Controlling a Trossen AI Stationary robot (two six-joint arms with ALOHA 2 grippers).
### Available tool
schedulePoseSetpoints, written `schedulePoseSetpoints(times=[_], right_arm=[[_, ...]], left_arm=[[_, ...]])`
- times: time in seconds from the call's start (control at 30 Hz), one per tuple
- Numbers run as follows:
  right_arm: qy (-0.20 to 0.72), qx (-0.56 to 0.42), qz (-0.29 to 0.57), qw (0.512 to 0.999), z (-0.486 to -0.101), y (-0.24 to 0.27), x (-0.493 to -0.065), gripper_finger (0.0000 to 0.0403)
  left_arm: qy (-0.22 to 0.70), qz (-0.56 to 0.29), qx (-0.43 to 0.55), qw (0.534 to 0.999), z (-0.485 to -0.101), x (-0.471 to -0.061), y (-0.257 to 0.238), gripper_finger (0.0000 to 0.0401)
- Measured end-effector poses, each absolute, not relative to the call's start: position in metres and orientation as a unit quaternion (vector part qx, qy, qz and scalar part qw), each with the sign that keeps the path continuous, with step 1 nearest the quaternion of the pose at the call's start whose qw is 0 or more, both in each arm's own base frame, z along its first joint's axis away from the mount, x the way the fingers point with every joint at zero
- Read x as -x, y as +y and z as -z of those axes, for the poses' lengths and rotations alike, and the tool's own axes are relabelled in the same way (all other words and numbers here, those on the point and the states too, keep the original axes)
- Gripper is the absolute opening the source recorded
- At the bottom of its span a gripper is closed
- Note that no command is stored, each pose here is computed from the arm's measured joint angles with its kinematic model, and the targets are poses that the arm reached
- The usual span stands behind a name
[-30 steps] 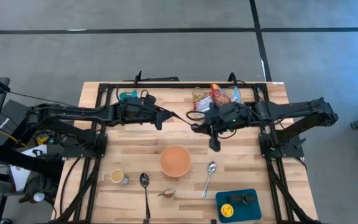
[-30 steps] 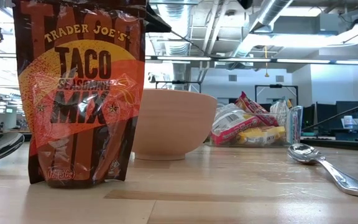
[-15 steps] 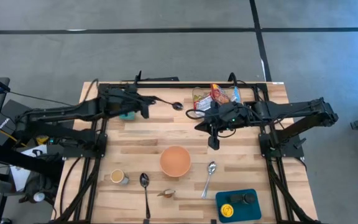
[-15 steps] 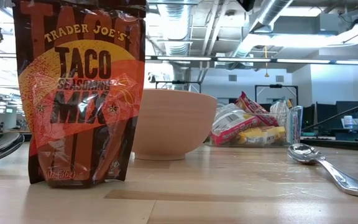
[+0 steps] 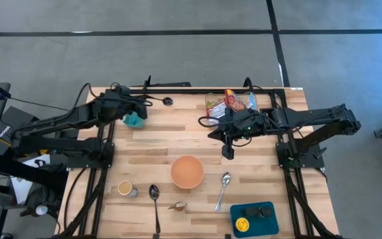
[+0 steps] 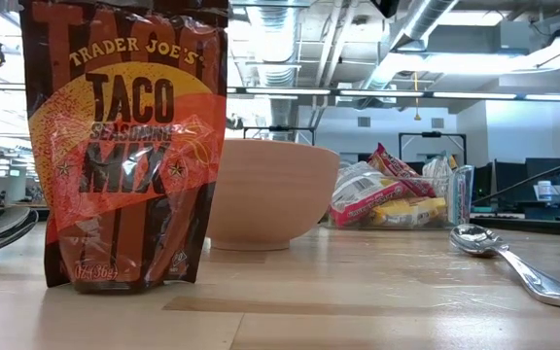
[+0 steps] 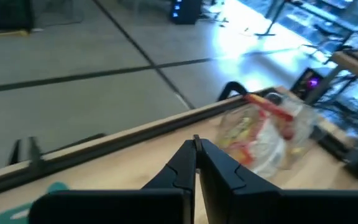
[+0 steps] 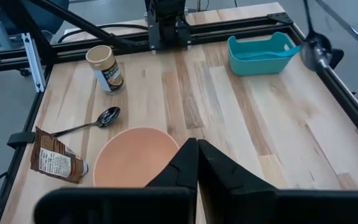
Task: Pick & Place Food Item
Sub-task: Put the top black spoon into the light green bin
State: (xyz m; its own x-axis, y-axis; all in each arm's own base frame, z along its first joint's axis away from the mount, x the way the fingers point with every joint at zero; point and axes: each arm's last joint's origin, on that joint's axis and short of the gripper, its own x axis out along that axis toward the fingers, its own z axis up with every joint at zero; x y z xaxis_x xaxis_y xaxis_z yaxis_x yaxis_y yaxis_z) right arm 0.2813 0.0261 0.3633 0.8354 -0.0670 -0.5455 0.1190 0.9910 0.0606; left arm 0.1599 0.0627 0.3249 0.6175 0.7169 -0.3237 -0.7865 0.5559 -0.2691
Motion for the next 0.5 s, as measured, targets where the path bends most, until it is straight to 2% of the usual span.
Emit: schedulePoseSetpoints(times=[0.27,0.5], right_arm=[[0.283,-0.046,0.049,0.957,-0.363,0.026,-0.281,0.0],[0.284,-0.046,0.049,0.956,-0.363,0.026,-0.281,0.0]], left_arm=[[0.133,-0.495,0.171,0.842,-0.315,-0.15,0.065,0.0004],[0.14,-0.521,0.187,0.821,-0.31,-0.146,0.065,0.0002]])
